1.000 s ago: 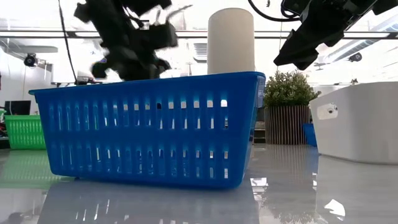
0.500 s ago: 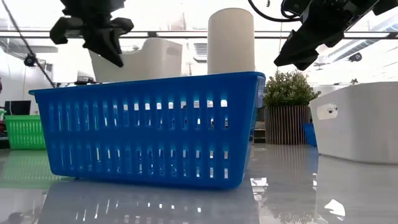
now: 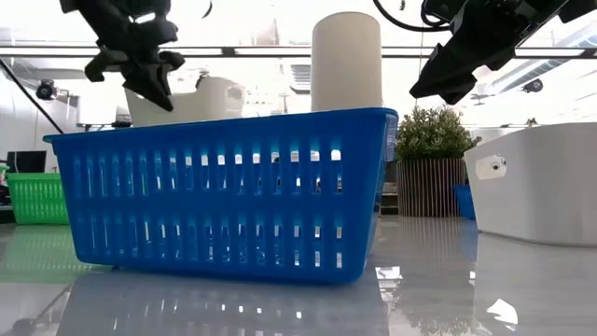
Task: Stack baskets by color
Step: Stack the bottom left white bin on the top white bin
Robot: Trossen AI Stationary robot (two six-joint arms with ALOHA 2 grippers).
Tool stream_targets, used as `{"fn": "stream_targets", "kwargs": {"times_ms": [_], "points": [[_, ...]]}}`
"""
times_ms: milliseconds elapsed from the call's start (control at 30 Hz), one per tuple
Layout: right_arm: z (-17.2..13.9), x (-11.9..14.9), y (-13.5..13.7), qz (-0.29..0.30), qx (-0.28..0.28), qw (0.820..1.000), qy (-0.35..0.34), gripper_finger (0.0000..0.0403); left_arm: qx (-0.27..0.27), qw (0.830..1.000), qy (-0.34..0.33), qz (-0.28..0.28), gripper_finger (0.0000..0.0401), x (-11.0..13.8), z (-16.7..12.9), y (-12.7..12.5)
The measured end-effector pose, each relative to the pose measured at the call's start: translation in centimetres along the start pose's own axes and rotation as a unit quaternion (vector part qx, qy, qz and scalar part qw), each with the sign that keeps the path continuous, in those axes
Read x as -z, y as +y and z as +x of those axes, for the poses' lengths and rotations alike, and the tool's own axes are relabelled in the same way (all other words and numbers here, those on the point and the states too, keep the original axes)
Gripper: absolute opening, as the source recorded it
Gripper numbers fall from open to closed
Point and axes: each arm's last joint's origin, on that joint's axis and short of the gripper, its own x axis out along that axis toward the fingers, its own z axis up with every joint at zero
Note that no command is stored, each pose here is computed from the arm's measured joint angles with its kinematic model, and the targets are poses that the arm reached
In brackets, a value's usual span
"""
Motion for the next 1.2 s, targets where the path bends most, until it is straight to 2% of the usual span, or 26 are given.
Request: {"fn": "stream_targets", "kwargs": {"times_ms": [233,567,933,1200], "points": [[0.0,0.0,0.0,0.0,0.0,1.0,0.0,0.0125,0.029,0.998,0.043,-0.038,0.0,2.6,1.6,2.0],[0.0,0.0,0.0,0.001,0.001,1.0,-0.001,0.0125,0.084,0.992,0.076,-0.061,0.0,4.8,4.9,3.7],[0.0,0.0,0.0,0.001,0.001,1.0,-0.001,0.0125,0.113,0.987,0.095,-0.065,0.0,5.5,7.0,4.1],[0.0,0.0,0.0,0.001,0.005,1.0,-0.002,0.0125,0.108,0.986,0.11,-0.063,0.0,5.6,6.9,4.1]]}}
